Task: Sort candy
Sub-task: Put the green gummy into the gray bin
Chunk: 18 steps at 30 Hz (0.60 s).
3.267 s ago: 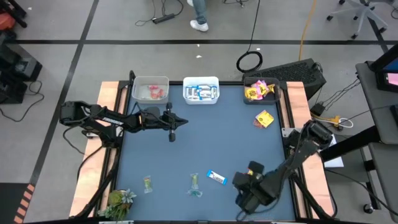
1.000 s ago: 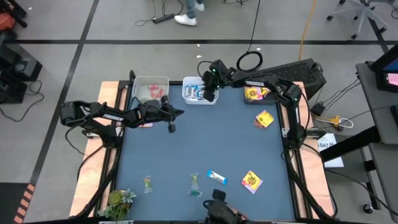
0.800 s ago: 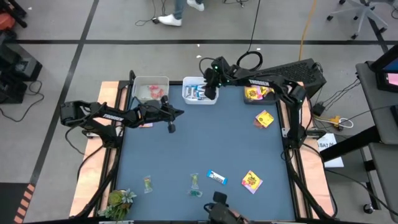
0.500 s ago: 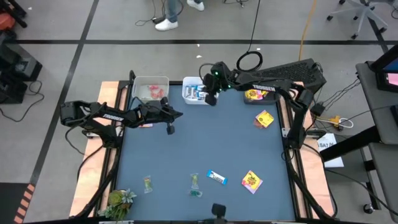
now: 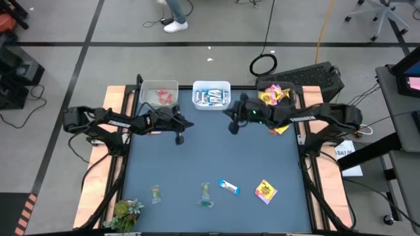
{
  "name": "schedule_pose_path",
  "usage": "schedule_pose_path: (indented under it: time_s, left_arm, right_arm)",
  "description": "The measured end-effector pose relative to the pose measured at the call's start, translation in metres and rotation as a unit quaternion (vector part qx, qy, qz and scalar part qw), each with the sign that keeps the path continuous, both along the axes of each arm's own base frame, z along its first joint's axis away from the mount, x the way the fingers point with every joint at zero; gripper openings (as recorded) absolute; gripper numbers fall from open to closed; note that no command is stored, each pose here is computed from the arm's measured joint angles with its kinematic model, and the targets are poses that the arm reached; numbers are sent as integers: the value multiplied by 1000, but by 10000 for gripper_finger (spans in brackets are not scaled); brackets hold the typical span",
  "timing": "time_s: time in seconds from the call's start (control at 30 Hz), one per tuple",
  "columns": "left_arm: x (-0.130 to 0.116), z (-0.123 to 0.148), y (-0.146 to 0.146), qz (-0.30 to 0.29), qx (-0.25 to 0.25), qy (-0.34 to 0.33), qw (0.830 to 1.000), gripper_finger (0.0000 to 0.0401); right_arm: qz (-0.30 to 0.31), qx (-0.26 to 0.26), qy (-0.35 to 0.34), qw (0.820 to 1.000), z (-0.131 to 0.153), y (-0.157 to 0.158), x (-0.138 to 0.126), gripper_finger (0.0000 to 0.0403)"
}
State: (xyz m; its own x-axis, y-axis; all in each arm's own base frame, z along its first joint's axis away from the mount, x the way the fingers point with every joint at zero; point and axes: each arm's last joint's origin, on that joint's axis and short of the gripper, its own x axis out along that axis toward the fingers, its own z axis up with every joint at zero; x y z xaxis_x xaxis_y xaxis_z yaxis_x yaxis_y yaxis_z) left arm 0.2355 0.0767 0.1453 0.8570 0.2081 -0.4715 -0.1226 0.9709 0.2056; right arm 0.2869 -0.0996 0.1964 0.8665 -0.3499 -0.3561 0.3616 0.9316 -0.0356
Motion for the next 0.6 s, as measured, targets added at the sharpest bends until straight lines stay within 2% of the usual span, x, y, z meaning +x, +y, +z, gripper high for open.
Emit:
schedule_pose_path:
  time_s: [0.13,0.23,0.37,0.47,0.6]
  left_arm:
    - [9,8,-11,-33,-2,41,999,2]
    - [13,16,-25,-74,-9,81,994,2]
    - [14,24,-50,-121,-18,139,983,1]
    - [12,28,-70,-122,-23,185,975,1]
    - [6,32,-100,-116,-34,248,961,1]
  right_arm:
    - [3,49,-7,999,-6,17,-13,1]
    - [15,58,-13,998,-6,30,-15,1]
    - [4,14,0,1000,-8,46,-14,1]
    - [-11,-9,6,1000,-10,55,-14,0]
    - [3,-17,-6,1000,-9,62,-12,0]
